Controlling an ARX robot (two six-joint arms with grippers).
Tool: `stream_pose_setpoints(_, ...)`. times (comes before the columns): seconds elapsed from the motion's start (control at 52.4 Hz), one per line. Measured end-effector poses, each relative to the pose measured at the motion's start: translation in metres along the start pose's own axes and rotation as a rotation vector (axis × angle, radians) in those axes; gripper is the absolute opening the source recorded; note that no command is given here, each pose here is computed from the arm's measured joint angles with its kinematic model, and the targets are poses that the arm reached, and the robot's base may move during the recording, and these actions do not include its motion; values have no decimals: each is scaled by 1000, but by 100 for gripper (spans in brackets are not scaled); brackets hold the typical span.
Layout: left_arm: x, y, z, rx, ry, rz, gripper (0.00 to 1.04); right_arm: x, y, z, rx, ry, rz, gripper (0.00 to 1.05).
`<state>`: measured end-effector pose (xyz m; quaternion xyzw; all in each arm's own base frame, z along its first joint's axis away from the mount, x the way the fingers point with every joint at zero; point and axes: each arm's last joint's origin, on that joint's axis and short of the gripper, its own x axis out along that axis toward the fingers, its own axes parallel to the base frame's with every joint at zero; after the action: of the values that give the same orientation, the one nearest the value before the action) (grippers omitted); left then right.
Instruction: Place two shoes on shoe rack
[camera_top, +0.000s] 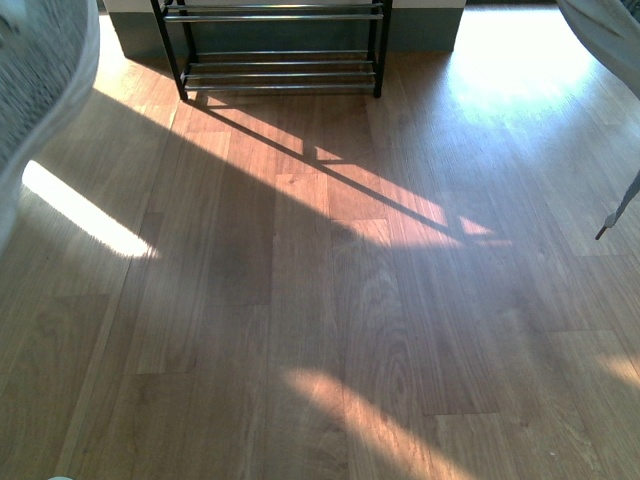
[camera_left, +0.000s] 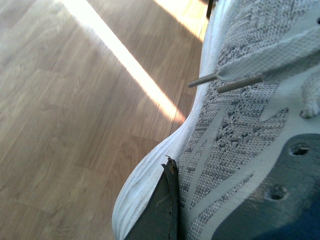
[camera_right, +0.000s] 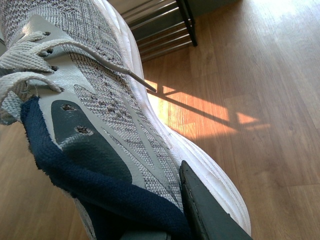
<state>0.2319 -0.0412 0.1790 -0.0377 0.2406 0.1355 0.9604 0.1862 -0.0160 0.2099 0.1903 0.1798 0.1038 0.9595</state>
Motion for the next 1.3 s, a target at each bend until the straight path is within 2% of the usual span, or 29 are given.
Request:
stream_pose_setpoints(0.153,-38,4,14,17,-77,-2,2,0,0,0,0,0,0,1)
stream_pose_setpoints(0.248,-43,5,14,19,-90,-4,2,0,0,0,0,0,0,1)
stream_pose_setpoints(1.298,-42,5,7,48,-65,-6,2,-1,0,0,0,-5,-7,1)
